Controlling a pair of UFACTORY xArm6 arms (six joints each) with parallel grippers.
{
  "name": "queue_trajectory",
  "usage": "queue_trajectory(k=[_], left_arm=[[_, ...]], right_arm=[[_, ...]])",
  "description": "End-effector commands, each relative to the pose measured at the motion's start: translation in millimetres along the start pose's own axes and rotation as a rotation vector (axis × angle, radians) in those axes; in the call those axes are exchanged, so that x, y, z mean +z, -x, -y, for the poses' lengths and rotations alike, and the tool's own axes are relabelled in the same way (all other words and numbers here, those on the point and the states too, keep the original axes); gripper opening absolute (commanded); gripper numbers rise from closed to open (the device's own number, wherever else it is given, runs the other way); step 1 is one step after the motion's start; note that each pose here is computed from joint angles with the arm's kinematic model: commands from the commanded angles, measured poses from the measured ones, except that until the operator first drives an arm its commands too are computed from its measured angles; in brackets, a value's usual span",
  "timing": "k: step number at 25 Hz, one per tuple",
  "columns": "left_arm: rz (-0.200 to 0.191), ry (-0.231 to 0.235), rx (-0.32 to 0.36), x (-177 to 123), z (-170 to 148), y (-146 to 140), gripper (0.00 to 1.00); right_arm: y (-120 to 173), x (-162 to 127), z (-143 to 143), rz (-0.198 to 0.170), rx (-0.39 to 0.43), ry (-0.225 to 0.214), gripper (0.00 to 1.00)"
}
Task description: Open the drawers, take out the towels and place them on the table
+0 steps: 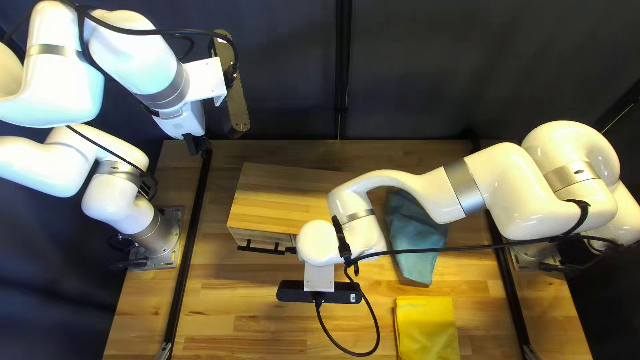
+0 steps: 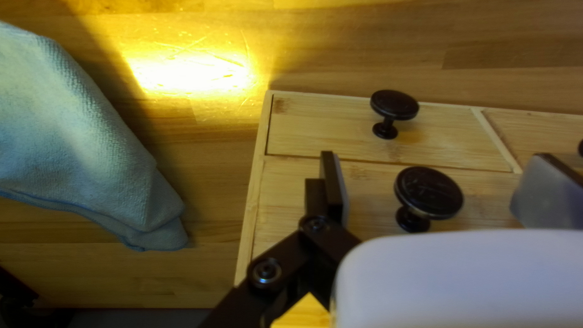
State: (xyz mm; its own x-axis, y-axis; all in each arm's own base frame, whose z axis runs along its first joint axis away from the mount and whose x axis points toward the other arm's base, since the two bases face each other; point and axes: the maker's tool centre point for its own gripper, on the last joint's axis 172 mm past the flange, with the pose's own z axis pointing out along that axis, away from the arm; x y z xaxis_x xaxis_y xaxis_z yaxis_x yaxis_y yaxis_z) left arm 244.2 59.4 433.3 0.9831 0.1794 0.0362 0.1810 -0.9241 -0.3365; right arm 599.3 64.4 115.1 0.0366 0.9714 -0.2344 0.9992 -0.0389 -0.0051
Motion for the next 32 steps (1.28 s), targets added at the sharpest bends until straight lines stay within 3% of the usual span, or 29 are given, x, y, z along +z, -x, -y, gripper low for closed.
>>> queue_trajectory(k=[1,25,32], left_arm=[[0.000,0.000,0.000,0.0,0.0,0.0,1.00],[0.000,0.000,0.000,0.0,0.0,0.0,1.00],[0.000,0.000,0.000,0.0,0.0,0.0,1.00]], right_arm=[[1.6,0.9,-0.9,0.000,-0.001,0.002,1.00],[4.0,-0.4,1.9,0.007,-0.014,0.007,1.00],[-17.2,-11.3,-9.9,0.001,-0.020,0.006,1.00]])
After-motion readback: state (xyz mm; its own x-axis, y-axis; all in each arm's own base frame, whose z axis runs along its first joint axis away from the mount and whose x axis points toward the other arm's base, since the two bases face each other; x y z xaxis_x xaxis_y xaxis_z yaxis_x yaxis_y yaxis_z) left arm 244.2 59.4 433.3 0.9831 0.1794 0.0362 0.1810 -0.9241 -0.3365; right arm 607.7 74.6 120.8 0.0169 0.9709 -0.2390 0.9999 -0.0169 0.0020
